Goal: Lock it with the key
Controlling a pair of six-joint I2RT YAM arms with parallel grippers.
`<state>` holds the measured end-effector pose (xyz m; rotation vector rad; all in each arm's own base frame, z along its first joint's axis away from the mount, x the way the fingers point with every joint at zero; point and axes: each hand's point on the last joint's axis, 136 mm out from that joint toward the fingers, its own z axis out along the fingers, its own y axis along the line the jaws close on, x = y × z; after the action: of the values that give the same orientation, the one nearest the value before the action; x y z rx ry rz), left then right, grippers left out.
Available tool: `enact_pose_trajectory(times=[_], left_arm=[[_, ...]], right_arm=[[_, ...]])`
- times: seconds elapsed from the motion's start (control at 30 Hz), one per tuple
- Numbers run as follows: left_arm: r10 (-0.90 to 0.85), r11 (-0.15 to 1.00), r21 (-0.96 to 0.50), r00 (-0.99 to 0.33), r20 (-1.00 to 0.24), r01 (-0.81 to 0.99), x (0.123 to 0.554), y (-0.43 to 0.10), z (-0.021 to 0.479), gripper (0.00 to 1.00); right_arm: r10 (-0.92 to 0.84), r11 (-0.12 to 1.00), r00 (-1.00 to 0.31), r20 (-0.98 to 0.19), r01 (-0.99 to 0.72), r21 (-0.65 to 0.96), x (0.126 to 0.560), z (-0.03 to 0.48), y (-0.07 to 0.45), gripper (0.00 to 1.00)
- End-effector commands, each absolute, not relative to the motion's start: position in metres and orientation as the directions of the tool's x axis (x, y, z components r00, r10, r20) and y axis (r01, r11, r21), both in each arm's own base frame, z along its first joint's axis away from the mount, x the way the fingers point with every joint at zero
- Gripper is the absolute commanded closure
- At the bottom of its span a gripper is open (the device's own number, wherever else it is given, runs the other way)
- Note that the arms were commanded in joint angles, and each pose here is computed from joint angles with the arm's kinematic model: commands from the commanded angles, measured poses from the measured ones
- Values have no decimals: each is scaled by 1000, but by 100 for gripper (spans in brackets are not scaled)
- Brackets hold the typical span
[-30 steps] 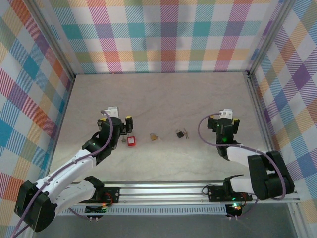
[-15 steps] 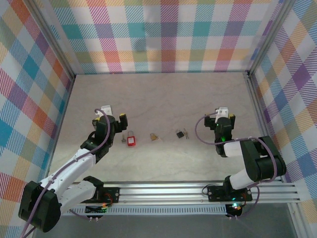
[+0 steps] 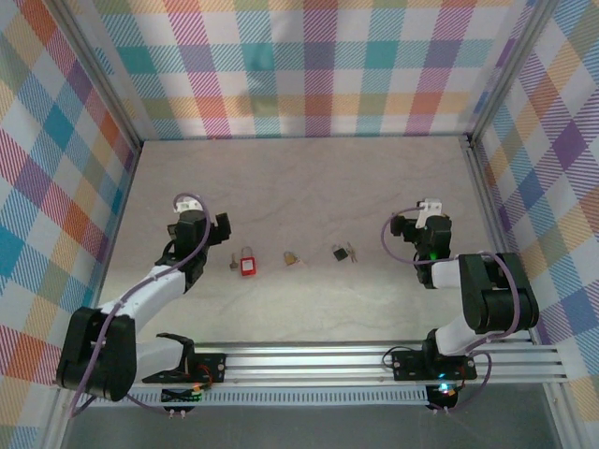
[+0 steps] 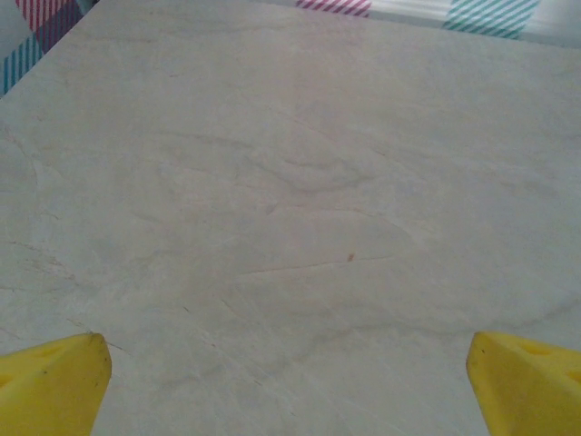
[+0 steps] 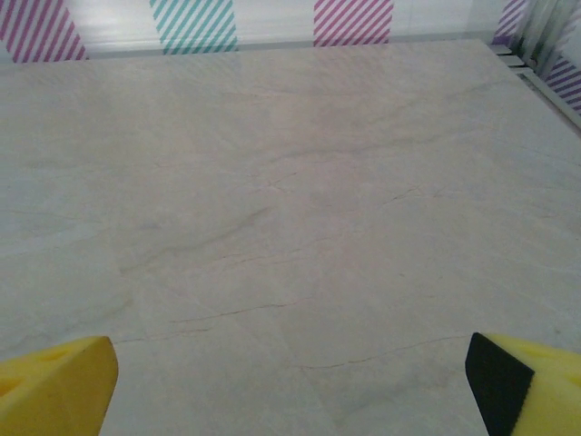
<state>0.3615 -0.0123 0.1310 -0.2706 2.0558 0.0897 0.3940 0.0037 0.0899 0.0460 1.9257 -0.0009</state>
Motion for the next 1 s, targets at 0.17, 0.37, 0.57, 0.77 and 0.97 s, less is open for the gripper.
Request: enact_pose_trajectory(times=[0.17,0.37,0.57,0.77,0.97], left_arm=[[-167,974,-92,-387,-907,-206,378,6,108,0],[-161,982,-110,-372,-914,-153,390,10,106,0],[-163,984,-120,-377,-912,-135,398,11,95,0],[-124,992,-121,-393,-911,-33,402,-5,87,0],[-107,994,-107,-373,-922,-21,399,-9,82,0]], right_arm=[[45,999,-323,-945,6,45,395,95,10,1],[47,999,-327,-944,11,45,396,95,9,1],[48,999,-327,-944,13,46,396,95,9,1],[48,999,-328,-943,13,47,397,95,9,1],[48,999,-329,-943,13,46,397,95,9,1]])
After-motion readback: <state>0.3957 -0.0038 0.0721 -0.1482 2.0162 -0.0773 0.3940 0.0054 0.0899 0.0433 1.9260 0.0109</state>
